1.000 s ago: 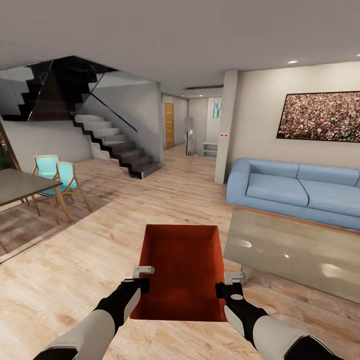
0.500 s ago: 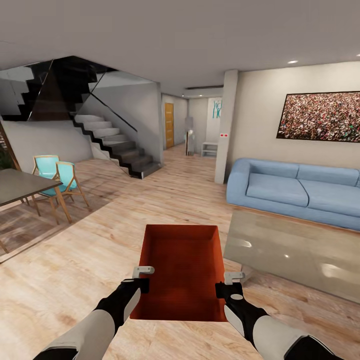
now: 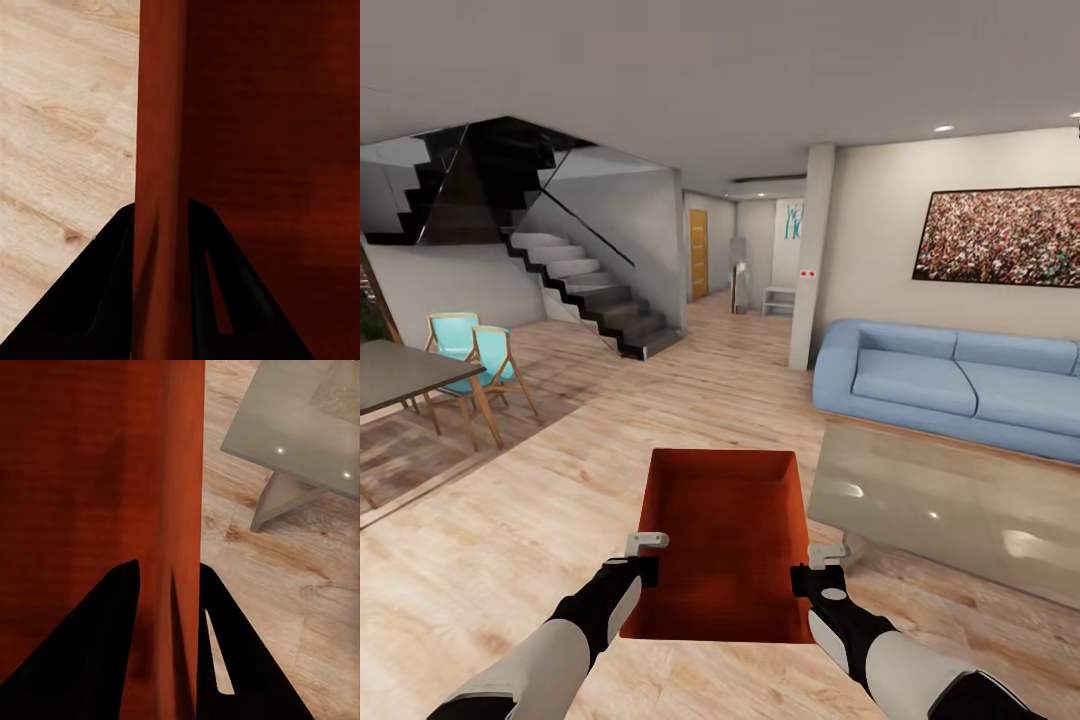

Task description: Move the two storage containers from the living room to the garage. In the garage, place one container on the floor and stack the other container on top of it (either order is fine).

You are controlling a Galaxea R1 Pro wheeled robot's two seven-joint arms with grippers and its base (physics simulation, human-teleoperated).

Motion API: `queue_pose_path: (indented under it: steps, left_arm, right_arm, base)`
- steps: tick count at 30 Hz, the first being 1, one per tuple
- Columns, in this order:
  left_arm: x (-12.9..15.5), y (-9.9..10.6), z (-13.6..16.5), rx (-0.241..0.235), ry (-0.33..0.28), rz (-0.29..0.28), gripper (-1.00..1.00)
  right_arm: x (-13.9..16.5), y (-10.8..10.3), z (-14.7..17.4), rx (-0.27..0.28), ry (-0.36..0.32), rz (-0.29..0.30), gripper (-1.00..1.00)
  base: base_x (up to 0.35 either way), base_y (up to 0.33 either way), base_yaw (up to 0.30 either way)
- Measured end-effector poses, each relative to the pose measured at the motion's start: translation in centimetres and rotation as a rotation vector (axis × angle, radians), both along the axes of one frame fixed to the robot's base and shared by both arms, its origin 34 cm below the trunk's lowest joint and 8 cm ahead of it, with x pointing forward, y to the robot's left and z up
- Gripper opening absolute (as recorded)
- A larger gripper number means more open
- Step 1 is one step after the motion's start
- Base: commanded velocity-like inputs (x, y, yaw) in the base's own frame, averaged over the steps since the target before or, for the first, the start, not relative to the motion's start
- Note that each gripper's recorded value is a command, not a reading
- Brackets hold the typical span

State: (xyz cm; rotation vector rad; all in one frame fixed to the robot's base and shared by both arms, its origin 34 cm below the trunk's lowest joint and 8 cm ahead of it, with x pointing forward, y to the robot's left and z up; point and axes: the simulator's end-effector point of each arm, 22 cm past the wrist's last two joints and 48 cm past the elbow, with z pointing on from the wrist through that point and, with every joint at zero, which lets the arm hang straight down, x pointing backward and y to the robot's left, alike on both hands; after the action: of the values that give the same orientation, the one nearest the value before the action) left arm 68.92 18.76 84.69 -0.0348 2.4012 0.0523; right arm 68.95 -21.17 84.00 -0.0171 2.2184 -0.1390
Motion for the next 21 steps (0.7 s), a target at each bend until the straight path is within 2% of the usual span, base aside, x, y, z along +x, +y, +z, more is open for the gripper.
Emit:
queue_pose_path:
  steps: [17, 21]
  left_arm:
    - [0.3, 0.0, 1.2, -0.001, -0.020, 0.001, -1.00]
    - [0.3, 0.0, 1.2, -0.001, -0.020, 0.001, -1.00]
  right_arm:
    - [0.3, 0.0, 1.2, -0.001, -0.020, 0.000, -1.00]
    - [0.3, 0.0, 1.2, -0.001, -0.020, 0.001, -1.00]
  base:
    - [0.000, 0.000, 0.000]
    - [0.000, 0.000, 0.136]
